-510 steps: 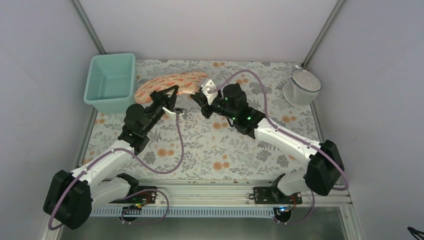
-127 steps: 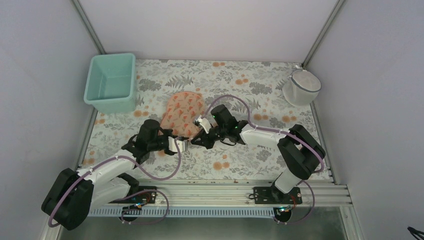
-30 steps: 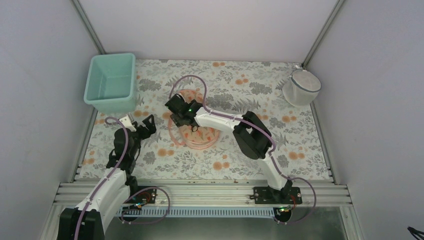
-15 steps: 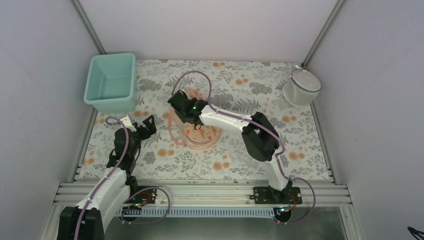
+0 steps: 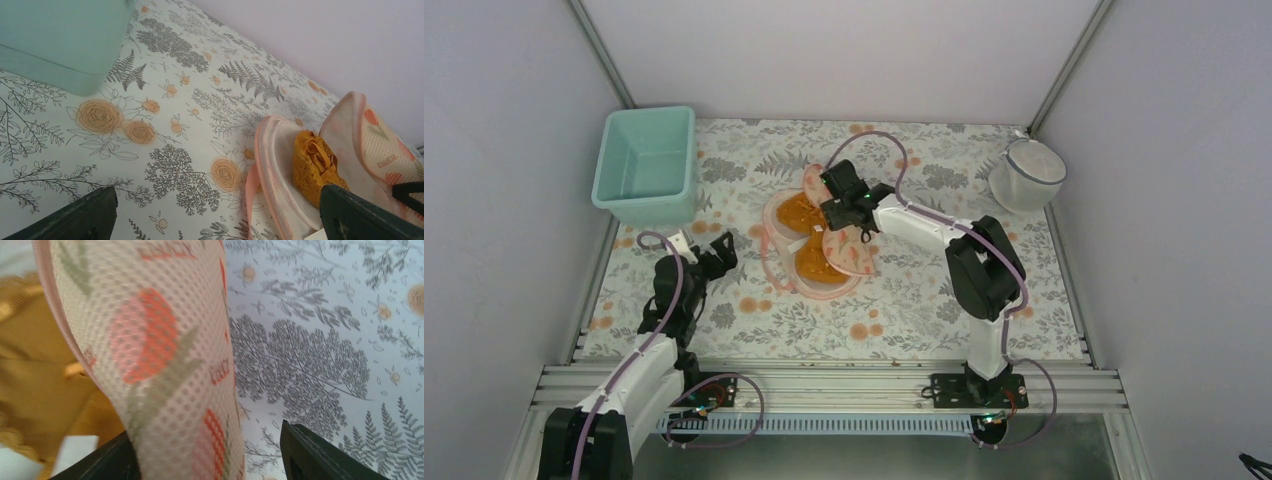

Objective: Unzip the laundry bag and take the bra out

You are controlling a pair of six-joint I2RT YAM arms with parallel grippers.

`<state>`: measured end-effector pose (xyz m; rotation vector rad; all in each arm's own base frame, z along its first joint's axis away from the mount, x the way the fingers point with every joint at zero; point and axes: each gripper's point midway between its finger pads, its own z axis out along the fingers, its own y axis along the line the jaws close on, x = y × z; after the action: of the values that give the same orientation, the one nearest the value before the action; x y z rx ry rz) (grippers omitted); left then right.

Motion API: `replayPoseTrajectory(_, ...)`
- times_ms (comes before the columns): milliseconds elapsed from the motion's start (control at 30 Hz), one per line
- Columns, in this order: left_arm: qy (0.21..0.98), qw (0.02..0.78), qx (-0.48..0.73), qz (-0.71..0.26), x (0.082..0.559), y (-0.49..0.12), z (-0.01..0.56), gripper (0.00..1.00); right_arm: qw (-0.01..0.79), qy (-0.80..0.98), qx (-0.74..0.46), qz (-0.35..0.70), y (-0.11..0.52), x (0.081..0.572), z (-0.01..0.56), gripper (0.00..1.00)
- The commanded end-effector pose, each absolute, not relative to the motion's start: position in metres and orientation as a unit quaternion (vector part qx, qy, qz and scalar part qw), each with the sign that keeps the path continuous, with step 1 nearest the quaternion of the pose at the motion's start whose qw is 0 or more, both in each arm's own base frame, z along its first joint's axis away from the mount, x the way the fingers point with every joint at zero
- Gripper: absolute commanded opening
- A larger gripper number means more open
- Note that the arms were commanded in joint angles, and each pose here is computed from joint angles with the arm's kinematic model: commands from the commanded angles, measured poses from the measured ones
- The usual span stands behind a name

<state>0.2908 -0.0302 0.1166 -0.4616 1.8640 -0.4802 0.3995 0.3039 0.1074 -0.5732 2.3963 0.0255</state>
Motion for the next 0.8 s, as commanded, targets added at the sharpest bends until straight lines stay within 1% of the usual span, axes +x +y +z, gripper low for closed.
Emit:
replayPoseTrajectory(0,0.784,0.555,-0.189,-0.206,0.291,-0.031,0.117,1.00,0.339,0.914,-0.221,0.026,0.284,0.406,0.119,0.72)
replayPoseTrajectory(100,0.785,0.553,-0.187,-0.206,0.291,-0.031,0.116,1.00,0.338,0.918,-0.208,0.018,0.256,0.418,0.119,0.75)
replayPoseTrajectory(300,0.786,0.553,-0.186,-0.205,0.291,-0.031,0.115,1.00,0.337,0.924,-0.179,0.026,0.208,0.437,0.120,0.89)
replayPoseTrajectory(400,0.787,0.552,-0.185,-0.205,0.291,-0.032,0.114,1.00,0.337,0.925,-0.169,0.036,0.193,0.443,0.122,0.90)
replayPoseTrajectory(433,0.787,0.552,-0.185,-0.205,0.292,-0.031,0.115,1.00,0.337,0.926,-0.165,0.037,0.188,0.444,0.123,0.93)
replayPoseTrajectory(633,0.788,0.551,-0.182,-0.206,0.292,-0.033,0.114,1.00,0.345,0.930,-0.124,0.033,0.149,0.452,0.140,0.95)
replayPoseTrajectory(767,0.789,0.549,-0.179,-0.212,0.292,-0.035,0.113,1.00,0.369,0.921,-0.113,0.058,0.144,0.449,0.167,0.95)
